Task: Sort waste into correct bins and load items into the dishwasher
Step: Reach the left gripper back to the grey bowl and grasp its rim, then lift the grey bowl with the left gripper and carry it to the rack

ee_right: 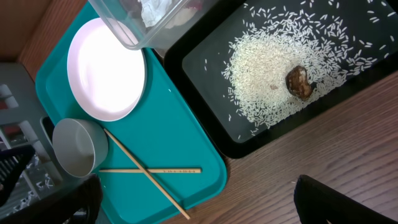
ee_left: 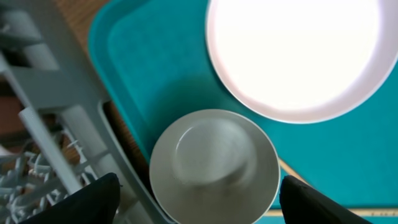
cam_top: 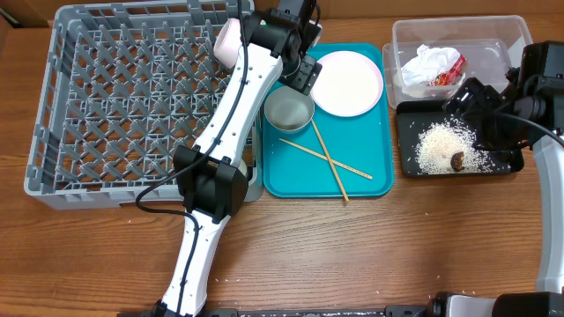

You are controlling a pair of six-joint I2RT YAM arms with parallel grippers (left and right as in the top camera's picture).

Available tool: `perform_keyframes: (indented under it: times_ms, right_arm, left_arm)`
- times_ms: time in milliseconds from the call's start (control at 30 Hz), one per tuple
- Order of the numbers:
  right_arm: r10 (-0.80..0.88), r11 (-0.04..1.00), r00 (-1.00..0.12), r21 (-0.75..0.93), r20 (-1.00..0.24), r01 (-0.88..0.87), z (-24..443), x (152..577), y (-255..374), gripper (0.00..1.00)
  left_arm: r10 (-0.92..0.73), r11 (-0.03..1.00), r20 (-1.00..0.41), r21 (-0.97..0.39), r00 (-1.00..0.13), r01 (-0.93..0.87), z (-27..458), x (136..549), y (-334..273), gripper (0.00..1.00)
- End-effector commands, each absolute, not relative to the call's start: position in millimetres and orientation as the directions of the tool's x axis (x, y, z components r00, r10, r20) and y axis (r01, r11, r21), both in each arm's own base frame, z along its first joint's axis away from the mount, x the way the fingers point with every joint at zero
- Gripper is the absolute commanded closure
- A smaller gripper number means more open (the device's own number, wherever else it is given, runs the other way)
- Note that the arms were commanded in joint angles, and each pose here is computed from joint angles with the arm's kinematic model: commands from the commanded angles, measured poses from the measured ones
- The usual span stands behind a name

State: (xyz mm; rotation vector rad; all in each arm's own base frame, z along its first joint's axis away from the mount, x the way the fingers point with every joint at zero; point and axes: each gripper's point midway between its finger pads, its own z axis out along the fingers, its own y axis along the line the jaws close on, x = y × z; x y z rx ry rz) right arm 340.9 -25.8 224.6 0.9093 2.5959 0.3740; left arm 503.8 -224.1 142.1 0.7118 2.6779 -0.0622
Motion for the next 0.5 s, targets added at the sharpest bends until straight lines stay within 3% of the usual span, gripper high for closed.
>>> perform_keyframes:
  times_ms: [0,100,267,467]
  right_arm:
    - [0.637,0.762,-0.721,0.363,-0.272,0.536,231,343,-28,0.00]
    - [0.637,0.762,-0.721,0.363,-0.272,0.536,231,343,-28,0.00]
    - [0.637,0.762,-0.721,0.363,-0.272,0.536,231,343,-28,0.00]
    - [0.637,0.762,-0.721,0.363,-0.272,0.536,231,343,-28,0.00]
  left_arm:
    - [0.669,0.726,-0.297,0.064,-0.682,0.684,115,497,-229,0.22]
    - [0.727,0.673,-0.267,0.102,-0.632,0.732,97,503,-224,0.21]
    - [0.727,0.683,-0.234,0.145,-0.646,0.716,63,522,-211,0.20]
    - [0.729,0.682,-0.190,0.125,-0.657,0.720,42,518,-205,0.31]
